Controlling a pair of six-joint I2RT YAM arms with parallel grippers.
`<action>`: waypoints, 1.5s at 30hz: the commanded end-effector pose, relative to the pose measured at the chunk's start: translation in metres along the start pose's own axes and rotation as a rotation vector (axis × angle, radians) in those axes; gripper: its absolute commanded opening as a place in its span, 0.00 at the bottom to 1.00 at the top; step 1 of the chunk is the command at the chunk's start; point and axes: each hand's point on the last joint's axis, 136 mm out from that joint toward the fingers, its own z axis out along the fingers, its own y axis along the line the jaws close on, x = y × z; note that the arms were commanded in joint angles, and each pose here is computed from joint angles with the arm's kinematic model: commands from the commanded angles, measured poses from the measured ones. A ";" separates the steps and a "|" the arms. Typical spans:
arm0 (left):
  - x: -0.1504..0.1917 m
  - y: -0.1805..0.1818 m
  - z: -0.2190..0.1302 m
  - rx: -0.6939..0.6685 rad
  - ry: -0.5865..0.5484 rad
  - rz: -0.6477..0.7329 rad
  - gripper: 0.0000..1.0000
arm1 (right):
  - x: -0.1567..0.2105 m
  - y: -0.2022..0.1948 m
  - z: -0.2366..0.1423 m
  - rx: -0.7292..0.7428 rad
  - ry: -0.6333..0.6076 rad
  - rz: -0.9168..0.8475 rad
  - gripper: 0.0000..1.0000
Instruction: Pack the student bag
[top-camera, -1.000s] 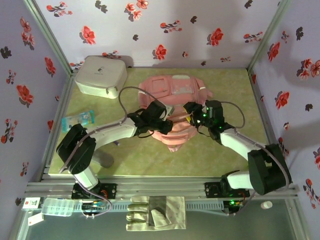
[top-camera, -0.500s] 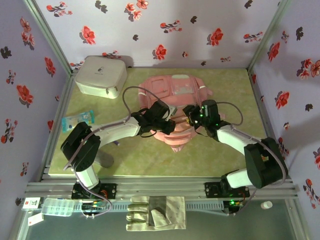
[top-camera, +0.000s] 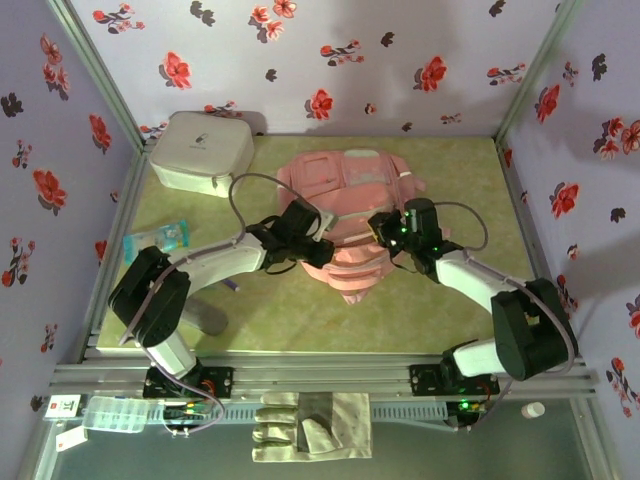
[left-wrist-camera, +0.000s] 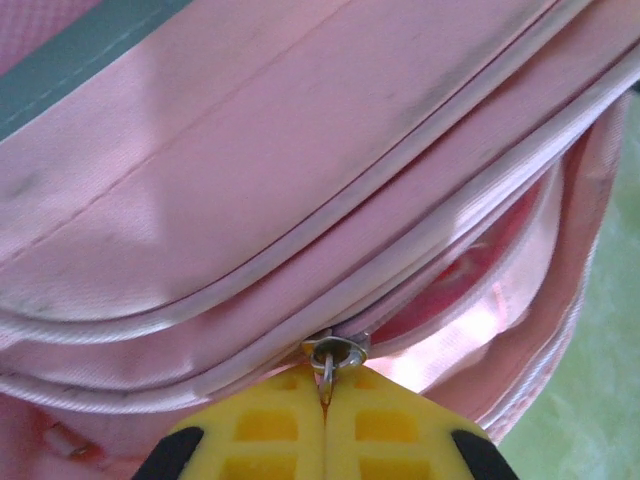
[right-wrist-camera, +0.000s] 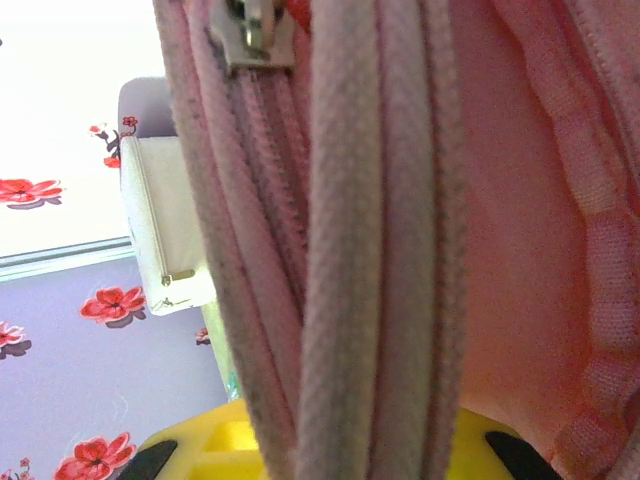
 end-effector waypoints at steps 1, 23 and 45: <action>-0.003 0.041 -0.014 -0.109 -0.031 0.029 0.00 | -0.029 0.017 -0.019 -0.027 -0.107 -0.039 0.10; -0.035 0.046 -0.019 -0.090 -0.073 0.204 0.00 | -0.028 0.025 -0.030 -0.098 -0.078 0.019 0.44; -0.024 0.051 -0.027 -0.085 -0.071 0.253 0.00 | -0.011 0.015 -0.023 -0.046 -0.116 0.044 0.10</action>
